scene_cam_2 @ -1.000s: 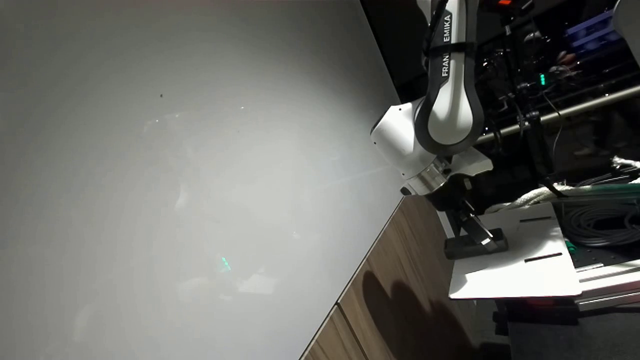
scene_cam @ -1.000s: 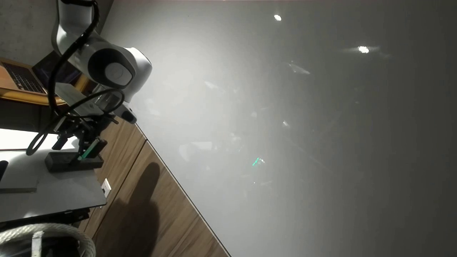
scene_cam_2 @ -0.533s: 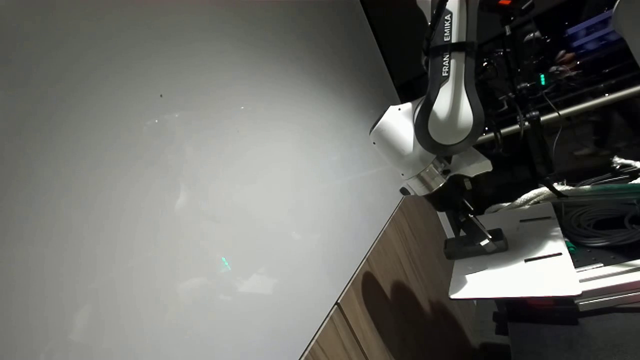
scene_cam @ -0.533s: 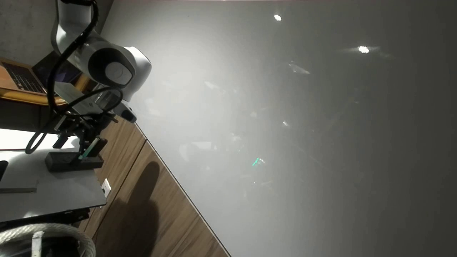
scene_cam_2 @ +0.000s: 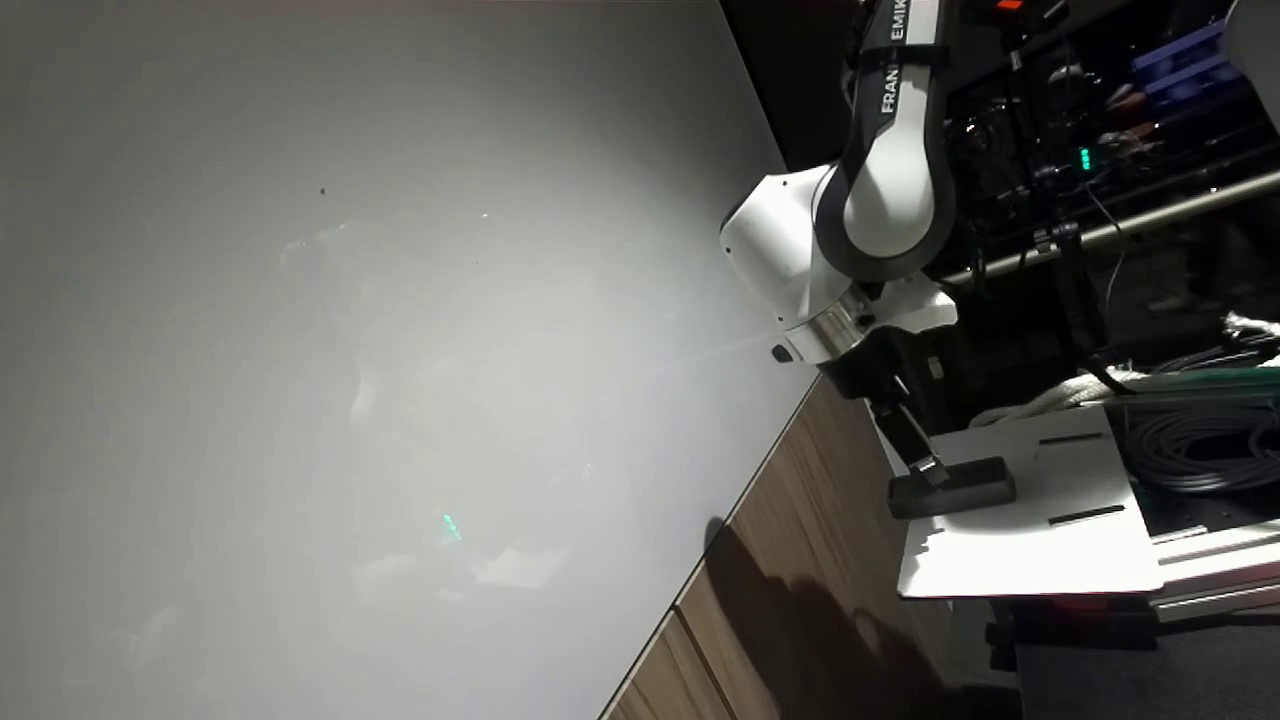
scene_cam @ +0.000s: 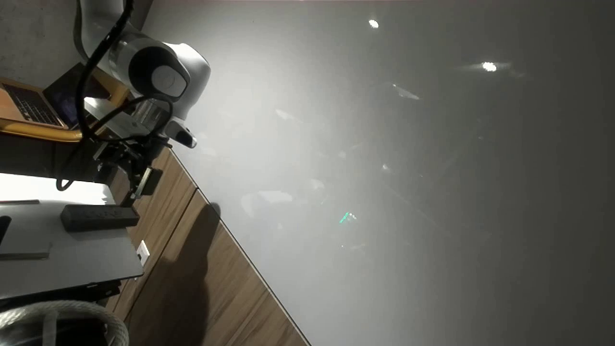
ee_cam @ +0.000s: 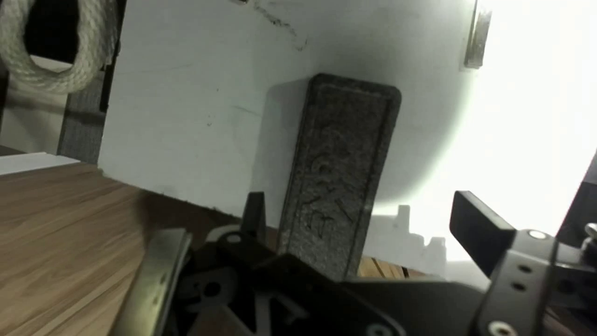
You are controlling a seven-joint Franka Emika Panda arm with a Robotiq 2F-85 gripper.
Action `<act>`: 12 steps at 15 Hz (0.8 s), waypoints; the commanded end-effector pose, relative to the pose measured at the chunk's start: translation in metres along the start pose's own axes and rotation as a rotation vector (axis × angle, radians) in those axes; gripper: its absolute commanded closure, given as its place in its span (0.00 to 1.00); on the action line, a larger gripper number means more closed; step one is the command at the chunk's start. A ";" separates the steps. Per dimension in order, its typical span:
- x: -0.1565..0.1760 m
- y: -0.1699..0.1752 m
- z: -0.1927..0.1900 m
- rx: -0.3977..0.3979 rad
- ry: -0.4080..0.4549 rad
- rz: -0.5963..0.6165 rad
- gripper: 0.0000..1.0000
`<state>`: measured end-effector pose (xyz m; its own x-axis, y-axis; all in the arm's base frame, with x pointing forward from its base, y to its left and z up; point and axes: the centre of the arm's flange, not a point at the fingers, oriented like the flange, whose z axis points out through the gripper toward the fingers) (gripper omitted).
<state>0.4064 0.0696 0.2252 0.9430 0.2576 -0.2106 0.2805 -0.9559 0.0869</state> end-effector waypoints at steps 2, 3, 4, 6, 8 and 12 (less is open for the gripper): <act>-0.023 -0.017 -0.064 -0.024 0.128 -0.015 0.00; -0.027 -0.019 -0.077 -0.027 0.154 -0.022 0.00; -0.030 -0.021 -0.088 -0.031 0.177 -0.025 0.00; -0.038 -0.023 -0.110 -0.042 0.218 -0.029 0.00; -0.047 -0.023 -0.129 -0.051 0.244 -0.027 0.00; -0.085 -0.024 -0.163 -0.036 0.278 0.006 0.00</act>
<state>0.3855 0.0987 0.3652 0.9533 0.3000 0.0340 0.2929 -0.9462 0.1375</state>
